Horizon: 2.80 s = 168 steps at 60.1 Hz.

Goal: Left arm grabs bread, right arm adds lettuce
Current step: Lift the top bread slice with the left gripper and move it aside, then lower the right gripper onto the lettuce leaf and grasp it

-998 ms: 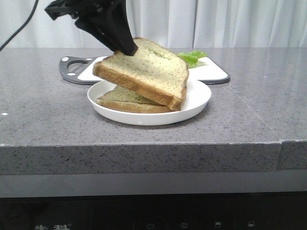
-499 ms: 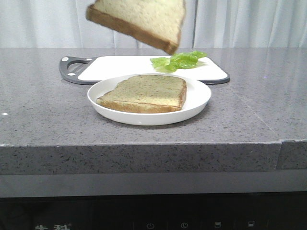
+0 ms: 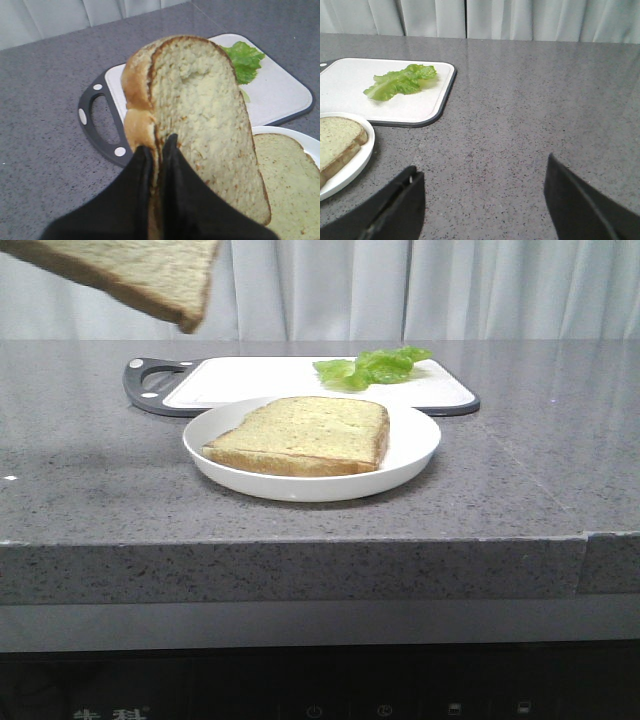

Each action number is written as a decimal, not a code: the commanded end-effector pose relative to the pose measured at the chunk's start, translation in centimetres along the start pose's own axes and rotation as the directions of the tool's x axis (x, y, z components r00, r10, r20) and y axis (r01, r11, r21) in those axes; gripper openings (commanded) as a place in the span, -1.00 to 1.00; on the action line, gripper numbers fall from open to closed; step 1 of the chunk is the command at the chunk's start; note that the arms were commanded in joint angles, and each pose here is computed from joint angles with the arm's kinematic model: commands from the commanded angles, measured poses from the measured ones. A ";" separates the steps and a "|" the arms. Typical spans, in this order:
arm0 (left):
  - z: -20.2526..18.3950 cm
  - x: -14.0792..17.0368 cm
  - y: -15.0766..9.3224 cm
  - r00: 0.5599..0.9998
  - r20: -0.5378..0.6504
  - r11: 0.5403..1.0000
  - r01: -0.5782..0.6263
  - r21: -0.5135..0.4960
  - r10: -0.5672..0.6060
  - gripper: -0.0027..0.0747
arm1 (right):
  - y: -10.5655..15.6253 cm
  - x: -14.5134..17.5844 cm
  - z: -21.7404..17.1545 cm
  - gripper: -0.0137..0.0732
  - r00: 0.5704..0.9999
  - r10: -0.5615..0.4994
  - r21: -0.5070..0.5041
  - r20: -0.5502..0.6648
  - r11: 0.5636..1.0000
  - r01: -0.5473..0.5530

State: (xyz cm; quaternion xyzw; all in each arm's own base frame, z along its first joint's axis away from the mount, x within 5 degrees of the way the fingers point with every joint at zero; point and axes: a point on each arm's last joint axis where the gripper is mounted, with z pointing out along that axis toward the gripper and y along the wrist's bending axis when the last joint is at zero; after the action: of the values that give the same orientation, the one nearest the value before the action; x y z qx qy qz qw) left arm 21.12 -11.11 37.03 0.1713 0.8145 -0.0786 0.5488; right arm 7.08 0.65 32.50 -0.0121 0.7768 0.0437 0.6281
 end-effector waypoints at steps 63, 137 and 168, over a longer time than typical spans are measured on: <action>-9.3 5.7 2.1 0.959 0.272 0.996 0.085 0.002 -0.083 -0.98 | 3.0 -7.7 23.1 0.51 0.933 -0.237 -0.135 -0.270 0.969 0.207; -9.3 5.7 2.1 0.959 0.273 0.997 0.079 -0.002 -0.075 -0.98 | 10.1 -7.0 41.0 0.50 0.822 -0.463 -0.405 -0.331 0.857 0.319; -9.3 5.7 2.1 0.959 0.273 0.997 0.079 -0.002 -0.075 -0.98 | 10.0 -7.2 40.6 -0.82 0.814 -0.467 -0.411 -0.346 0.855 0.315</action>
State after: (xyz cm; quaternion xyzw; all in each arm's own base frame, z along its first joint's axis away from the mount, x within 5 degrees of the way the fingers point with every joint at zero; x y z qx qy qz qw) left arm 12.07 -4.82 34.00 0.1155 0.7668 -0.0972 0.6239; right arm 48.40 14.04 26.21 -0.2946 0.8861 0.0456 0.3550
